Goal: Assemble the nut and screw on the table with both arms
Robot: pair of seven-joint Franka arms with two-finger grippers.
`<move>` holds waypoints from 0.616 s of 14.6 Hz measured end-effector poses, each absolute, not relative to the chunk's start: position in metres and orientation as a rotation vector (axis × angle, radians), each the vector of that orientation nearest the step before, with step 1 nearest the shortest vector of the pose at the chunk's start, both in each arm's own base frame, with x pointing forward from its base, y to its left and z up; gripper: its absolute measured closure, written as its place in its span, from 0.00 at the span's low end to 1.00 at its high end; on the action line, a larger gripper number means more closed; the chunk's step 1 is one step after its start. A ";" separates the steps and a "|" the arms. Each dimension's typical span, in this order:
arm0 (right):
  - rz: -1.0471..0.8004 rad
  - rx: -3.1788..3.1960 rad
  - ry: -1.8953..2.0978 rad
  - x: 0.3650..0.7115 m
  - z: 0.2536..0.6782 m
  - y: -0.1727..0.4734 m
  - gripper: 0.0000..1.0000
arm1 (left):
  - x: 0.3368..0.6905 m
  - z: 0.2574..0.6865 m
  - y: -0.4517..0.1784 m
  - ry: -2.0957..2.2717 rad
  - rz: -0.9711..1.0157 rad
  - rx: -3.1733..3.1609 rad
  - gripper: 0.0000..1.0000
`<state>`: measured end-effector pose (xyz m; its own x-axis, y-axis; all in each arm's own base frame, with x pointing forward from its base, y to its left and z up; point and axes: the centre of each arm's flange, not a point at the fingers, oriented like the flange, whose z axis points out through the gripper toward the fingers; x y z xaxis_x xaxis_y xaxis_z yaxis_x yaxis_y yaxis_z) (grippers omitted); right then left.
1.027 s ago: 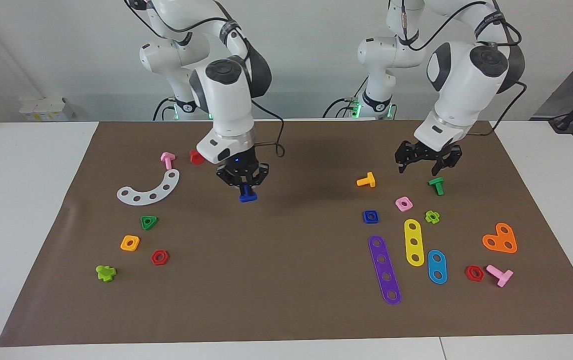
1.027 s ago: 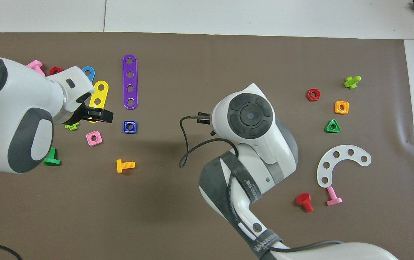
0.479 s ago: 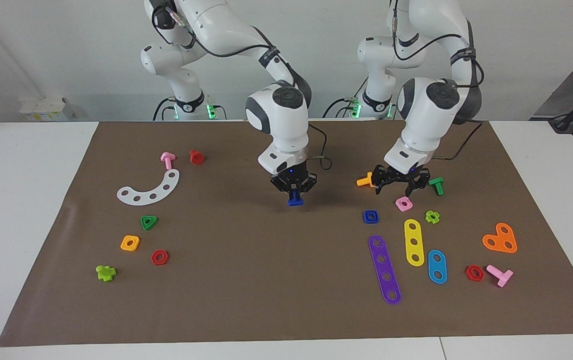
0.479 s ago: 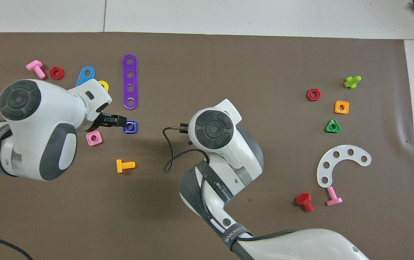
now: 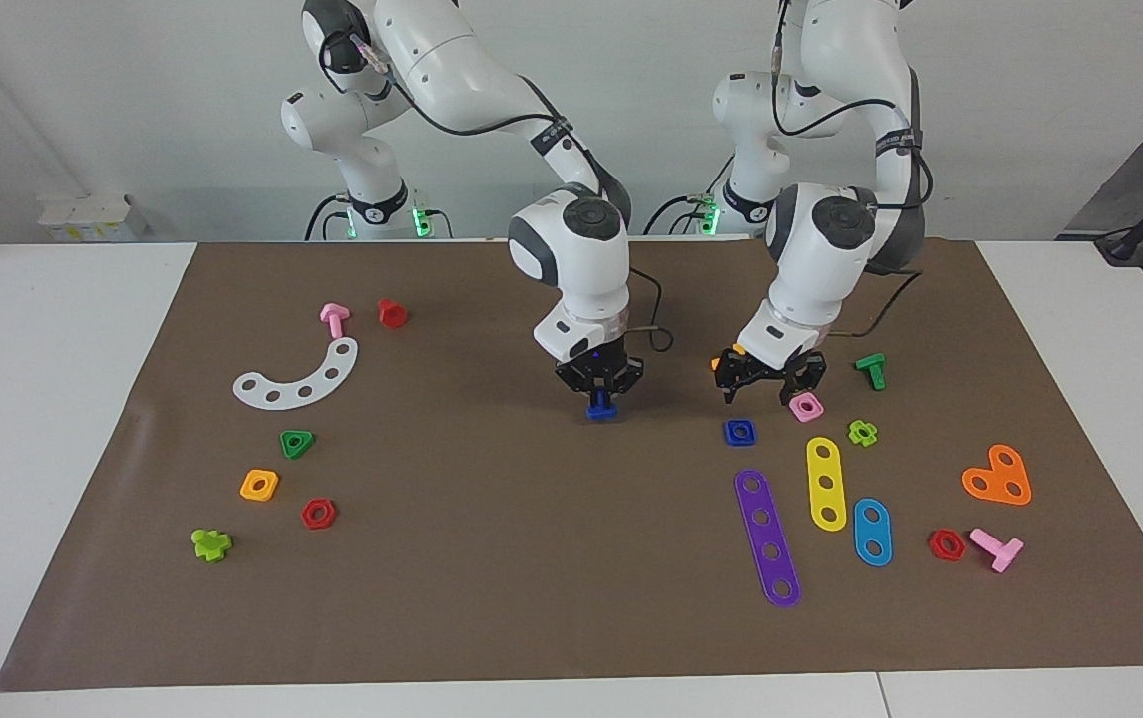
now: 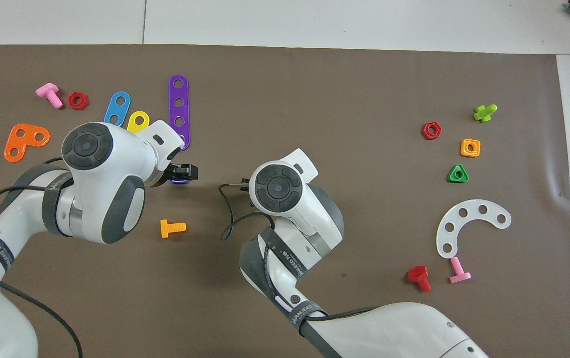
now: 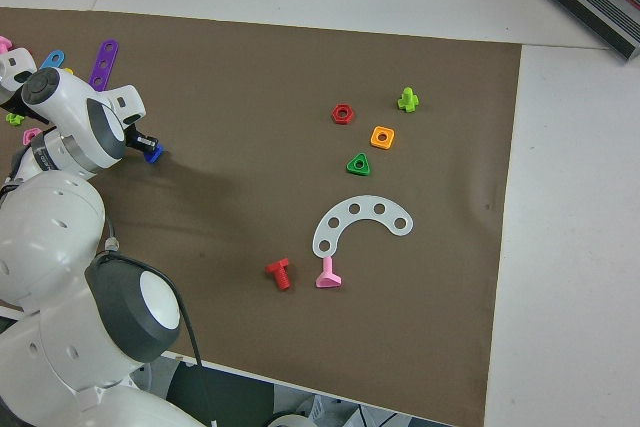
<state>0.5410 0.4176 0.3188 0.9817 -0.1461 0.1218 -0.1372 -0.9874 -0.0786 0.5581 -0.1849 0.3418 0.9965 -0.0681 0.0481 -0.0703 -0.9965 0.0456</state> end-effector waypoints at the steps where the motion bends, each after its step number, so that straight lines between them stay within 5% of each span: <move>1: -0.198 -3.056 0.220 0.541 0.317 0.417 0.81 | 0.559 0.333 -0.185 -0.105 0.066 3.092 0.12; 4: -0.212 -3.046 0.221 0.539 0.311 0.415 0.76 | 0.562 0.316 -0.185 -0.103 0.055 3.095 0.14; 9: -0.264 -3.015 0.247 0.546 0.328 0.405 0.19 | 0.565 0.305 -0.185 -0.102 0.075 3.093 0.19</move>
